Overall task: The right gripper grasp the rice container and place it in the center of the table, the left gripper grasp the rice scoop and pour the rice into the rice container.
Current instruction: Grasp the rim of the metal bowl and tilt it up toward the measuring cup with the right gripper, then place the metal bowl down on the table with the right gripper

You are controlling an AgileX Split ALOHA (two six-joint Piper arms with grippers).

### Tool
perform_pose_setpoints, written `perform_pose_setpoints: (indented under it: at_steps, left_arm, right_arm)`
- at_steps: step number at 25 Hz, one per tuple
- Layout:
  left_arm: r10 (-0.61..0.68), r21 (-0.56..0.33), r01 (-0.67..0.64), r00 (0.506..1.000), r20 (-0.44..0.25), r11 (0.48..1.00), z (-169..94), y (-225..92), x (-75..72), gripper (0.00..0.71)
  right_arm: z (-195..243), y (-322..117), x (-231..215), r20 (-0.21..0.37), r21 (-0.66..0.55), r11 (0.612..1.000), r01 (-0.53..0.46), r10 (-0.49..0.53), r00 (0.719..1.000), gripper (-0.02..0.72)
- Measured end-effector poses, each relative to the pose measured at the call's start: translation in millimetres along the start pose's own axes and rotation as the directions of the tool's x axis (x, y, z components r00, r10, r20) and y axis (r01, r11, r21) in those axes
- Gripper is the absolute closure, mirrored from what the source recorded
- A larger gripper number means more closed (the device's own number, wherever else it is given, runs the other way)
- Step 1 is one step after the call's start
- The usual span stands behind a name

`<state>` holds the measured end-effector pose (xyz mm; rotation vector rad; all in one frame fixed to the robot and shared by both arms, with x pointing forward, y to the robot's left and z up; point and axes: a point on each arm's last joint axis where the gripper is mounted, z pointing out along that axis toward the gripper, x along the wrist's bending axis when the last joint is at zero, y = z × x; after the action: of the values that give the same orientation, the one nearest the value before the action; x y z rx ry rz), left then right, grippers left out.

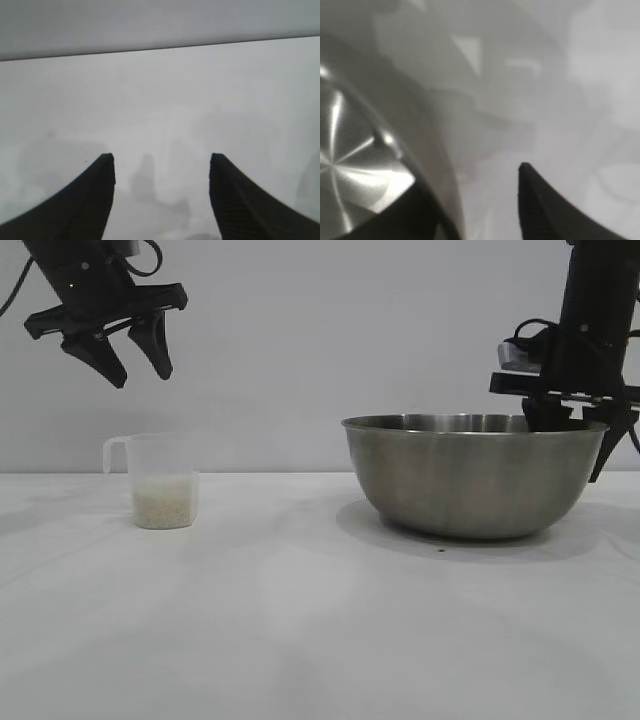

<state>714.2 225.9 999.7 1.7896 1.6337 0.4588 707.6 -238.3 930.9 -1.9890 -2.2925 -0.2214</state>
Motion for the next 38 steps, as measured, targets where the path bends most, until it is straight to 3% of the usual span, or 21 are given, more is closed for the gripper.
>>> perform_pose_setpoints:
  at_steps: [10, 22, 30, 36, 37, 38]
  left_arm:
    - [0.000, 0.000, 0.000, 1.000, 0.000, 1.000, 0.0, 0.0, 0.0, 0.305]
    - [0.000, 0.004, 0.000, 1.000, 0.001, 1.000, 0.0, -0.4, -0.1, 0.305]
    - [0.000, 0.010, 0.000, 1.000, 0.002, 1.000, 0.0, -0.9, -0.2, 0.305]
    - [0.000, 0.025, 0.000, 1.000, 0.004, 1.000, 0.0, -2.3, -0.4, 0.305]
    - [0.000, 0.025, 0.000, 1.000, 0.004, 1.000, 0.0, -2.3, -0.4, 0.305]
    - [0.000, 0.026, 0.000, 1.000, 0.005, 1.000, 0.0, -2.4, -0.4, 0.305]
  right_arm:
    - [-19.7, -0.2, 12.4, -0.086, -0.056, 0.997, 0.043, -0.048, 0.995, 0.703]
    - [-13.2, -7.8, 82.5, -0.104, -0.044, 0.977, 0.207, -0.211, 0.972, 0.703]
    - [6.7, -15.4, 84.1, -0.099, 0.021, 0.973, 0.228, -0.225, 0.969, 0.703]
    - [17.5, -14.9, 87.0, -0.152, 0.033, 0.975, 0.219, -0.212, 0.965, 0.703]
    - [18.6, -14.9, 87.1, -0.155, 0.035, 0.975, 0.218, -0.210, 0.965, 0.636]
    - [19.4, -14.9, 87.3, -0.159, 0.036, 0.976, 0.216, -0.208, 0.965, 0.636]
